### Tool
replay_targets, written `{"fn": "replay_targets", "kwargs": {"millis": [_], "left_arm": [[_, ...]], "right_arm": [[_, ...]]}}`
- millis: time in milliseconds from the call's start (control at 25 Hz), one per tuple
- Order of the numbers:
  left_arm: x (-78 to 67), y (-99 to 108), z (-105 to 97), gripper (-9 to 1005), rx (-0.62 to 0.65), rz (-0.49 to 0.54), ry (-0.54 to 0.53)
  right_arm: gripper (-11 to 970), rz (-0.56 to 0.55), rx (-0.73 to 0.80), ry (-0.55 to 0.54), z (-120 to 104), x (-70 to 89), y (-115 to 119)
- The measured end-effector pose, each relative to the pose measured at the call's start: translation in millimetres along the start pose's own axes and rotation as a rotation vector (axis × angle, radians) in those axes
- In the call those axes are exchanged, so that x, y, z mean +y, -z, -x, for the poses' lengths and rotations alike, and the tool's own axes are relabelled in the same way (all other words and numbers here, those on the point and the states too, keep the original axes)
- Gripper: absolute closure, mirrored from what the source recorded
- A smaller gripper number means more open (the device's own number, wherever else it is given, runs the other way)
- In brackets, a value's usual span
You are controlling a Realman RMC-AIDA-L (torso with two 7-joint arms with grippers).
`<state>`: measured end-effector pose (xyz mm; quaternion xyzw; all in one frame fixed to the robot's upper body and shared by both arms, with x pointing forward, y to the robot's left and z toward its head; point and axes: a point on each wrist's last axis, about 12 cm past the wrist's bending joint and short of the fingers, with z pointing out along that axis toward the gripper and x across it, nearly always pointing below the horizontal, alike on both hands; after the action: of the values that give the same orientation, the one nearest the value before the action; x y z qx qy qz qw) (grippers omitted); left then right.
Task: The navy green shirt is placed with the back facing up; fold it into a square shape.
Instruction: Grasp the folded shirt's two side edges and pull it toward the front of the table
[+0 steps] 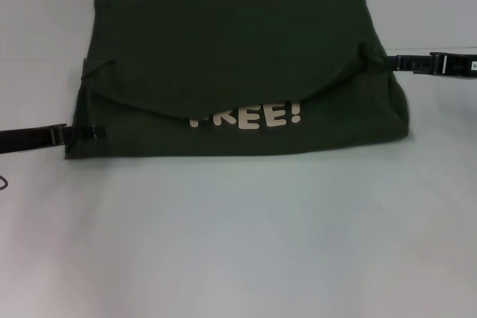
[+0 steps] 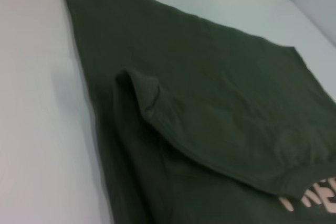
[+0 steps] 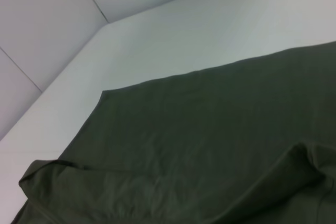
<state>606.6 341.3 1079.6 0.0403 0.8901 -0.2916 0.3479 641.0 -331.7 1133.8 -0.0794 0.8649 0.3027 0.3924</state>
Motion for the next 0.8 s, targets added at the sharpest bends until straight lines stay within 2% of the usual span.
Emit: {"fn": "replay_targets", "kwargs": {"millis": [240, 800], "left_arm": [[-2.1, -8, -1, 103, 0.012, 0.036, -0.037], [-0.1, -13, -6, 105, 0.004, 0.073, -0.046]], "right_arm": [[53, -0.003, 0.007, -0.003, -4, -1.1, 0], [53, 0.001, 0.010, -0.007, -6, 0.3, -2]]}}
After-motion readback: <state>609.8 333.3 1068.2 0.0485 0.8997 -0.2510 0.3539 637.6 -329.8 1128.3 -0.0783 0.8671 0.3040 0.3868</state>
